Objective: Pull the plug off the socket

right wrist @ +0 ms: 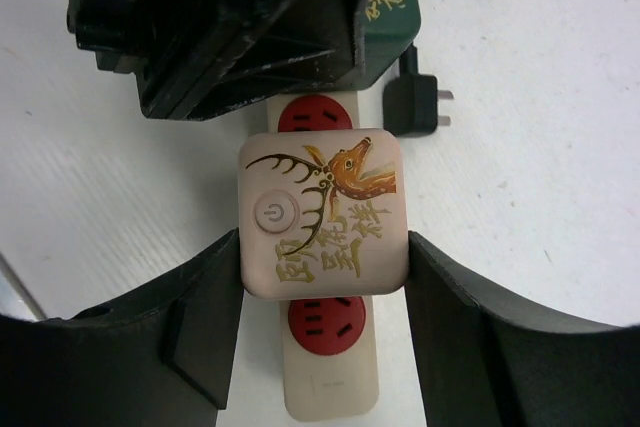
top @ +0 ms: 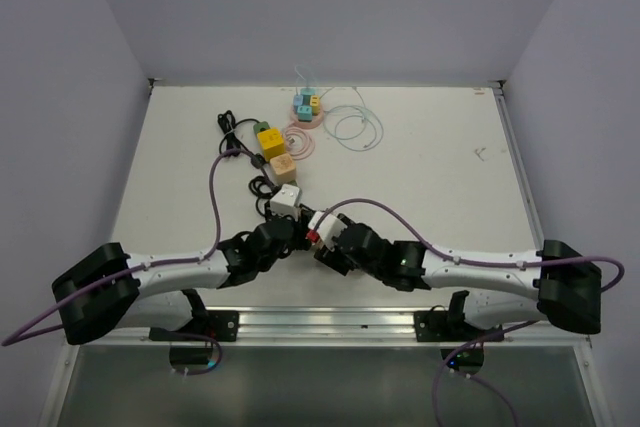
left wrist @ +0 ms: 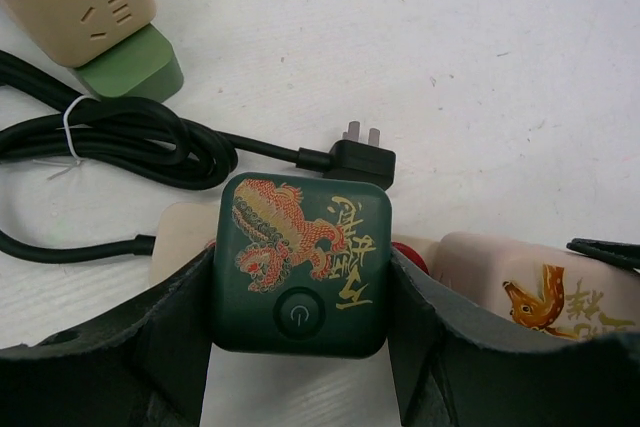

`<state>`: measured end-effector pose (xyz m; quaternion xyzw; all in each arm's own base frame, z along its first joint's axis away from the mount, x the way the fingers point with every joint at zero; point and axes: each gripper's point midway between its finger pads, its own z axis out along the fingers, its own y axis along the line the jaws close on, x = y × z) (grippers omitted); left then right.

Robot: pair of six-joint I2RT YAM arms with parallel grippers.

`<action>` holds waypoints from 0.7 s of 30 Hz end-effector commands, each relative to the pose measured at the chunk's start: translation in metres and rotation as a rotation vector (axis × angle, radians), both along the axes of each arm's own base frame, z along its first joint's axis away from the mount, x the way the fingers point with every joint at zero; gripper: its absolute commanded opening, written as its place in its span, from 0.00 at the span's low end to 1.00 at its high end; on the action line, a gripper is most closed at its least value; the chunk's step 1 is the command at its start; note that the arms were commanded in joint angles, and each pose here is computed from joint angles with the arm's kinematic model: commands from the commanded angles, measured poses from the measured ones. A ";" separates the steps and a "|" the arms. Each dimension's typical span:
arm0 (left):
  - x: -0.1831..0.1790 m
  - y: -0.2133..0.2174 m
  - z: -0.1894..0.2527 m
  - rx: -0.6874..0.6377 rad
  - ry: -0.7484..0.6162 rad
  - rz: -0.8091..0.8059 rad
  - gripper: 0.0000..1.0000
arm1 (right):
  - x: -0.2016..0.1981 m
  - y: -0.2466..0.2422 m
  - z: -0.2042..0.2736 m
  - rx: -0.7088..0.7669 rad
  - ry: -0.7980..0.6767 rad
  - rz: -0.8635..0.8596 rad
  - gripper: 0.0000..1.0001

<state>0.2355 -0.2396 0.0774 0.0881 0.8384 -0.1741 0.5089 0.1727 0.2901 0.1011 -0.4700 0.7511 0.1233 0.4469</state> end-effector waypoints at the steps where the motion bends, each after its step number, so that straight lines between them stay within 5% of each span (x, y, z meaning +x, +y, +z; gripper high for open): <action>1: 0.002 0.005 -0.020 0.061 0.095 0.060 0.00 | -0.006 0.037 0.043 0.044 -0.149 0.053 0.07; 6: 0.005 -0.005 -0.023 0.062 0.126 0.045 0.00 | -0.012 0.036 0.042 0.057 -0.182 0.055 0.08; 10: 0.003 -0.002 -0.027 0.073 0.128 0.049 0.00 | -0.018 0.035 0.066 0.281 -0.073 0.081 0.09; 14: -0.004 0.007 -0.036 0.060 0.090 0.028 0.00 | 0.021 0.003 0.079 0.517 0.117 -0.037 0.11; 21: -0.012 0.009 -0.042 0.043 0.055 0.002 0.00 | 0.041 -0.010 0.068 0.522 0.236 -0.060 0.09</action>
